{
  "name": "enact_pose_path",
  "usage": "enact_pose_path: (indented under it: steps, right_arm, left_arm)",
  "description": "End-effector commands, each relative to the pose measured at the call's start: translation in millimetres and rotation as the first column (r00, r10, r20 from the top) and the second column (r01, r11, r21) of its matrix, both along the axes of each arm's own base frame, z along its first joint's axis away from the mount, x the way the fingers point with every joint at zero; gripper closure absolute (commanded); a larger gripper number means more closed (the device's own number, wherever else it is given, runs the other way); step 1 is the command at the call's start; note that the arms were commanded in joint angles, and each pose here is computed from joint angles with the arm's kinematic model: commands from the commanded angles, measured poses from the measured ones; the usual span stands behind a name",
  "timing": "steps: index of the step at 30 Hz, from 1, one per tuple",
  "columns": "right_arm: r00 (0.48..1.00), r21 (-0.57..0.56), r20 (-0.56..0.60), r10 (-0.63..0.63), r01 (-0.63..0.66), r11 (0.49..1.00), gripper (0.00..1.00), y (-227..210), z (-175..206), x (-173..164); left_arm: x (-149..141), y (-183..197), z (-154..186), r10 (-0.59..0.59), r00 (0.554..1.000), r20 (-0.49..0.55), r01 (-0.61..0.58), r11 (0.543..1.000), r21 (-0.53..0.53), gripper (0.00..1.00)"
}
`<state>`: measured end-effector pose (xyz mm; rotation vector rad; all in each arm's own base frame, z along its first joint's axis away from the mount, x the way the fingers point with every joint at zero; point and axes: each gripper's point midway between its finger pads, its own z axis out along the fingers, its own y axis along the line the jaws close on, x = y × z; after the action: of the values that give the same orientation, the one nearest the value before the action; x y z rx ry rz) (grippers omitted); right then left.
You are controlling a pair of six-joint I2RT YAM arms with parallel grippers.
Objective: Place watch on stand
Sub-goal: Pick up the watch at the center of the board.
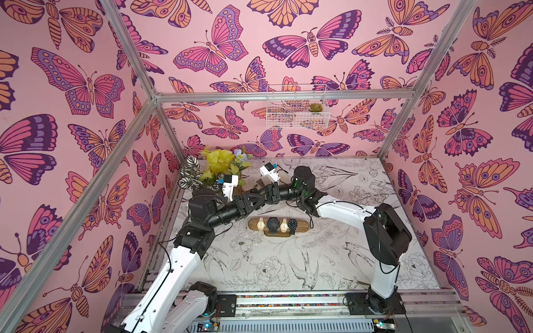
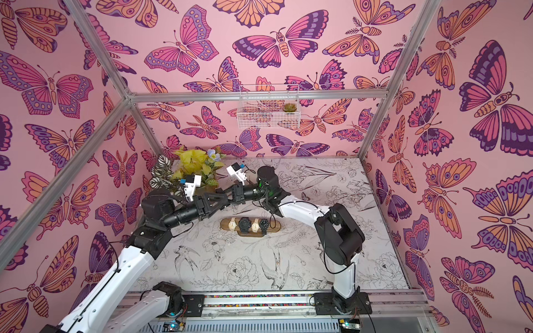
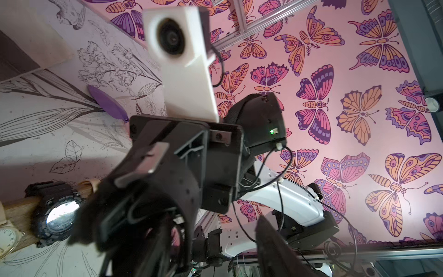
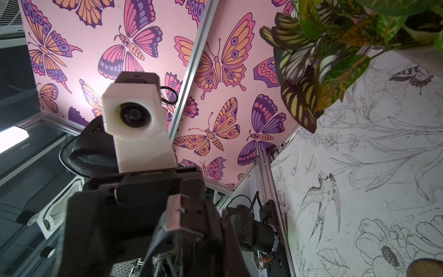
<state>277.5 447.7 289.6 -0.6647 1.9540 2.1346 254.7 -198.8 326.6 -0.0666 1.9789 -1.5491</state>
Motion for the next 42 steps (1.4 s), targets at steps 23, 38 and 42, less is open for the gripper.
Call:
enact_pose_path:
  steps: [23, 38, 42]
  right_arm:
    - [0.993, 0.169, -0.036, 0.109, -0.101, 0.980, 1.00, -5, 34, -20]
    - [0.985, 0.162, -0.044, 0.164, -0.155, 0.975, 1.00, -3, 40, -37]
    - [0.982, 0.164, -0.045, 0.184, -0.175, 0.971, 1.00, -5, 46, -46]
  left_arm:
    - [-16, 51, -21, 0.244, 0.965, 0.094, -0.260, 0.936, 0.238, 0.35]
    - [-1, 43, -1, 0.230, 0.959, 0.164, -0.259, 0.947, 0.188, 0.43]
    - [1, 41, 3, 0.217, 0.960, 0.178, -0.251, 0.949, 0.193, 0.52]
